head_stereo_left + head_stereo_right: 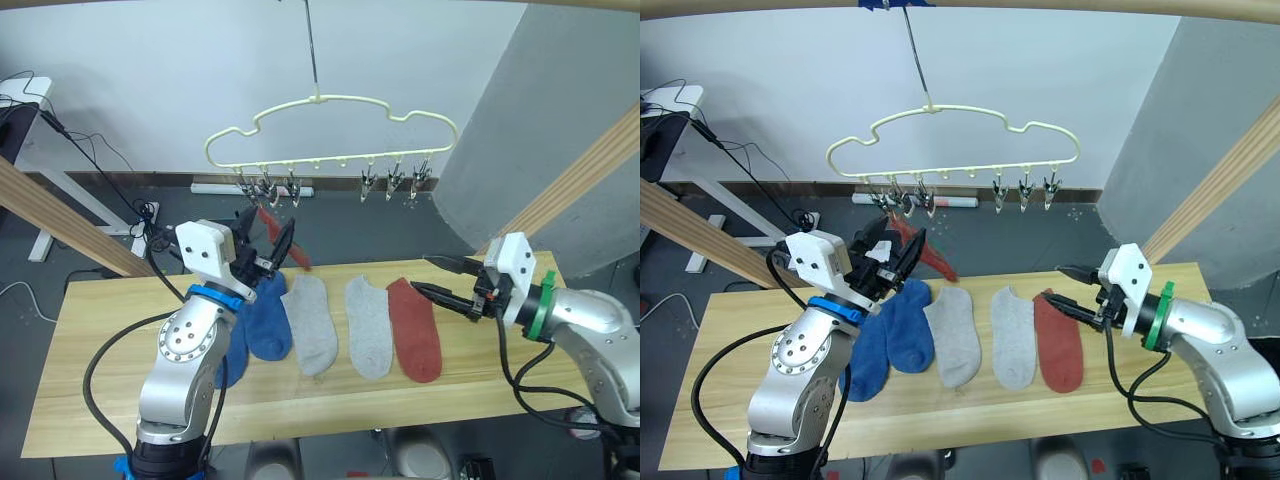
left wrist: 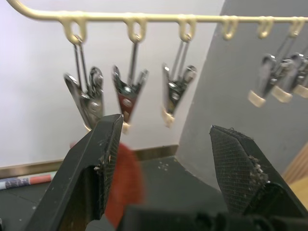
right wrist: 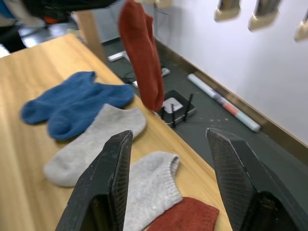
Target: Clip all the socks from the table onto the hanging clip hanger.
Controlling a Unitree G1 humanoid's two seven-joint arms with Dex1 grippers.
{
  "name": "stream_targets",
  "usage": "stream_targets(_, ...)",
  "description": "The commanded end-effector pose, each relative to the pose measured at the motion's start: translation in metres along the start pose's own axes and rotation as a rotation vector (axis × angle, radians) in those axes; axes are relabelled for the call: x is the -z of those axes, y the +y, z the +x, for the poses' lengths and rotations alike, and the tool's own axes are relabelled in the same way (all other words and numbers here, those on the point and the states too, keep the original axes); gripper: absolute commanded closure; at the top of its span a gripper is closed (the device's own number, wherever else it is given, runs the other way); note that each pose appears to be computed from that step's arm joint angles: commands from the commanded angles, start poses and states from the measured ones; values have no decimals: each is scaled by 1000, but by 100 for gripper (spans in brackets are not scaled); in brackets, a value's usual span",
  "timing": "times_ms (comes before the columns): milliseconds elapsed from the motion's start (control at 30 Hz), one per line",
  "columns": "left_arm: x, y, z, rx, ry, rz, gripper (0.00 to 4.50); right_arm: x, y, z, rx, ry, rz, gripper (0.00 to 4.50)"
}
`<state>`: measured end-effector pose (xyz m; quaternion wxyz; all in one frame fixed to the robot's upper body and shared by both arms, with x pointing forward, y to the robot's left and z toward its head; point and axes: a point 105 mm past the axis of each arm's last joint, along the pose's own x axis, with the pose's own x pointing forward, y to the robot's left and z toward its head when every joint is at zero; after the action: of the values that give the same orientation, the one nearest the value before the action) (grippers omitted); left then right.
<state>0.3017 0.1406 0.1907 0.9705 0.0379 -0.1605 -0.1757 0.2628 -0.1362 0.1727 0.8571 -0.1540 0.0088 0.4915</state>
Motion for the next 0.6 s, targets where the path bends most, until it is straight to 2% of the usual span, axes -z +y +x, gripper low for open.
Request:
stream_targets(33, -8, -1, 1, -24, -44, 21, 133, -22, 8, -1, -52, -46, -52, 198)
stream_targets(200, -9, 2, 2, -49, -50, 40, 133, -34, 14, -3, -111, -50, -58, 198)
stream_targets(333, -7, 3, 6, -58, -50, 30, 133, -36, 7, 1, -68, -66, -54, 198)
stream_targets(600, -8, 9, 15, -80, -70, 39, 133, -35, 12, 5, -58, -74, -36, 198)
